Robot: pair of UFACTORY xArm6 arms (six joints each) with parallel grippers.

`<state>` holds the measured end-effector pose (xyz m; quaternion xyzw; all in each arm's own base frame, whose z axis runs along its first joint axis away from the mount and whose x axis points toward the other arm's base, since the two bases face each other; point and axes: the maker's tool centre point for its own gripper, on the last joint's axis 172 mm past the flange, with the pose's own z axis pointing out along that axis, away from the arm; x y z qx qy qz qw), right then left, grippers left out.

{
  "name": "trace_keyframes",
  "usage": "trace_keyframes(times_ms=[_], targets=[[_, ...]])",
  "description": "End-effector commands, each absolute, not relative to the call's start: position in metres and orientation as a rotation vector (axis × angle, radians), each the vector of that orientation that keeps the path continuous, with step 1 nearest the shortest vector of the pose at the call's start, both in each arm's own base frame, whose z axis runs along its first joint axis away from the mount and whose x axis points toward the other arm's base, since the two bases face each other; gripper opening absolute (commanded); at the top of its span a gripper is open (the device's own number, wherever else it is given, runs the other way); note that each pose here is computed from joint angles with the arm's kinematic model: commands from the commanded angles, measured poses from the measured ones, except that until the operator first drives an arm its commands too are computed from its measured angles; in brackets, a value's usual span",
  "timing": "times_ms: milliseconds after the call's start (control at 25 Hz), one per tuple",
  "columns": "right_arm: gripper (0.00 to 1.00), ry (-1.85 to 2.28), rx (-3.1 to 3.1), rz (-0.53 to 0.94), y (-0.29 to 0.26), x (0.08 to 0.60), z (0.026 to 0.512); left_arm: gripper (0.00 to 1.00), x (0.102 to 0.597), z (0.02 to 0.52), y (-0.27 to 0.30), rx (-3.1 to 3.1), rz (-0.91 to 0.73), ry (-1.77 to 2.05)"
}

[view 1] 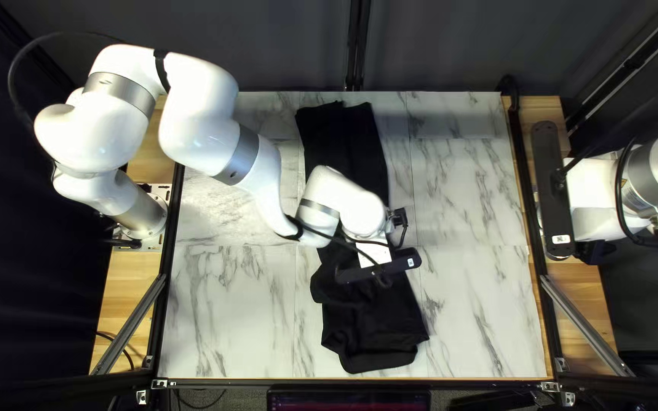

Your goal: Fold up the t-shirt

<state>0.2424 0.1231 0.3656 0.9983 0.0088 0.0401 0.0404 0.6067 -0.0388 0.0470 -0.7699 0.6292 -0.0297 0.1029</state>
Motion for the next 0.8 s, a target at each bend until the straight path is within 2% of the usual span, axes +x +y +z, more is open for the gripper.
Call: trace_keyframes(times_ms=[40, 520, 800], targets=[[1.00, 0.027, 3.058, 0.123, 0.123, 0.242, 0.366, 1.00, 0.616, 0.043, -0.036, -2.279, -0.099, 1.871], [1.00, 0.027, 3.058, 0.123, 0.123, 0.242, 0.366, 1.00, 0.582, 0.081, -0.001, -2.307, 0.003, 1.742], [1.00, 0.027, 3.058, 0.123, 0.123, 0.242, 0.366, 1.00, 0.539, 0.096, -0.028, -2.291, 0.007, 1.683]])
